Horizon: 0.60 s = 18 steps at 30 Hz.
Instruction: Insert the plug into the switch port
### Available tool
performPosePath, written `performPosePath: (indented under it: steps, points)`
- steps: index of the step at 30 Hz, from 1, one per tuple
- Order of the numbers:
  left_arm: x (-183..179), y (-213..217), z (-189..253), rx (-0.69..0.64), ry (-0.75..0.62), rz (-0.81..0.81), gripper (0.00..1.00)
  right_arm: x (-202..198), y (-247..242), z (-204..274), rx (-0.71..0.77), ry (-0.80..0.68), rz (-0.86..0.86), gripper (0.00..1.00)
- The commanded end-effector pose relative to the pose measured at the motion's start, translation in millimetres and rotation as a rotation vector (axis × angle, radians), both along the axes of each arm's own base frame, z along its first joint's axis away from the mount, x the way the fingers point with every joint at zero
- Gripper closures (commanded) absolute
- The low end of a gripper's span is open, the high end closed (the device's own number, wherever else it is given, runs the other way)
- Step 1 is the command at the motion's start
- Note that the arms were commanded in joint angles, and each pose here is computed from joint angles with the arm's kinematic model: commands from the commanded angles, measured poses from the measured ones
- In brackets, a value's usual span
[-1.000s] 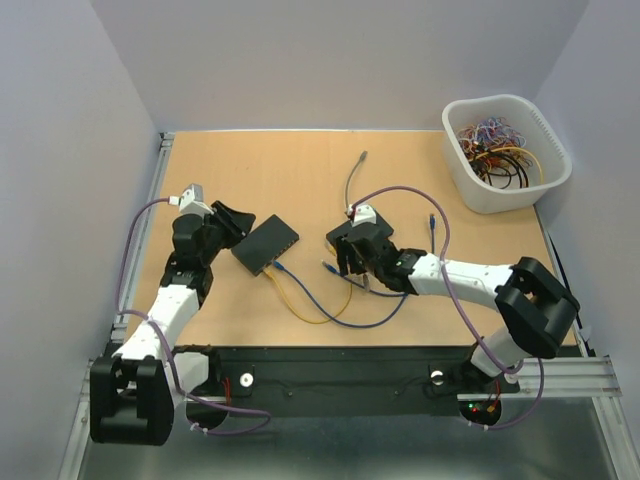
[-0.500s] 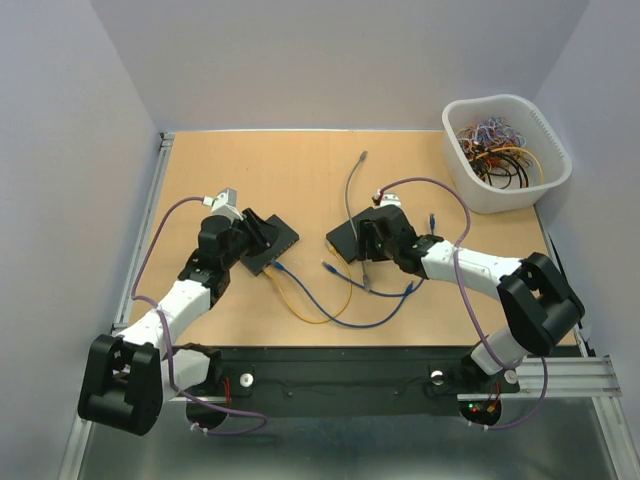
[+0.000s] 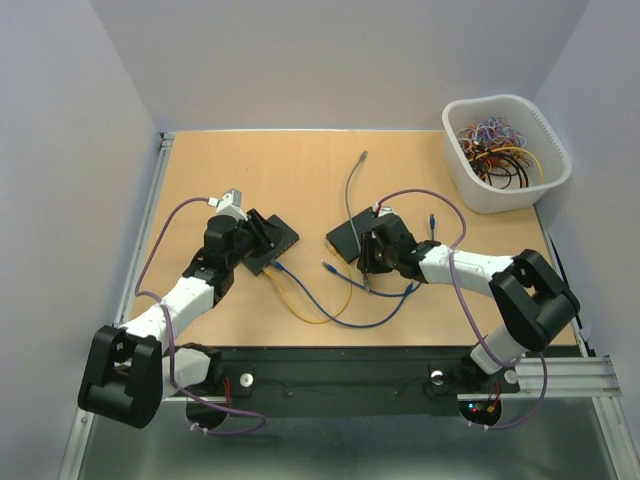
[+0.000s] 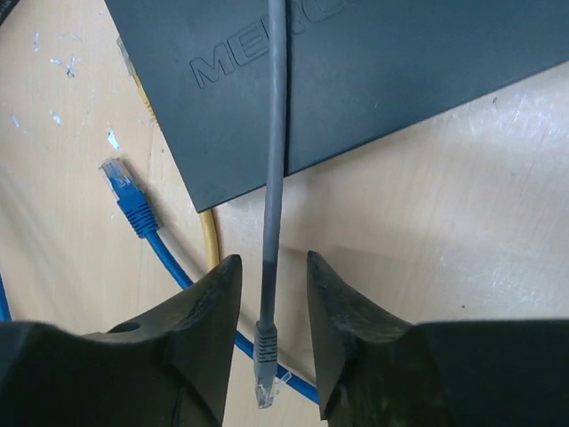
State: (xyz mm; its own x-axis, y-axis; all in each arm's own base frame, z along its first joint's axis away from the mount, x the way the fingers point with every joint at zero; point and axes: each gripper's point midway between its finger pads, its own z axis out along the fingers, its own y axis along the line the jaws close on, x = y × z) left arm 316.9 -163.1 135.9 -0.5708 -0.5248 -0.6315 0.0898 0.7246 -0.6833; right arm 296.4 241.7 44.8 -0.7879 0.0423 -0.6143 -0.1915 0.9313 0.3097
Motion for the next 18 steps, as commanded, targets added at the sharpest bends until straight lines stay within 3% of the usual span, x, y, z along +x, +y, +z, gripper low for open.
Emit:
performPosePath:
  steps: [1,2,7,13,15,18]
  points:
    - [11,-6,33,-0.031,-0.101,0.001,0.52,-5,7,-1,0.041,0.007,0.014,0.63]
    - [11,-6,33,-0.031,-0.100,0.001,0.52,-6,6,0,0.042,0.005,0.016,0.68]
    - [7,-10,33,-0.034,-0.101,-0.013,0.52,-6,8,2,0.052,0.004,0.021,0.74]
    - [-2,-21,45,-0.049,-0.129,-0.048,0.52,-6,14,10,0.084,0.000,0.031,0.94]
    - [-9,-28,50,-0.054,-0.139,-0.072,0.52,-4,16,28,0.117,-0.037,0.029,0.99]
    - [-21,-39,61,-0.063,-0.175,-0.114,0.52,-1,19,65,0.181,-0.113,0.031,1.00]
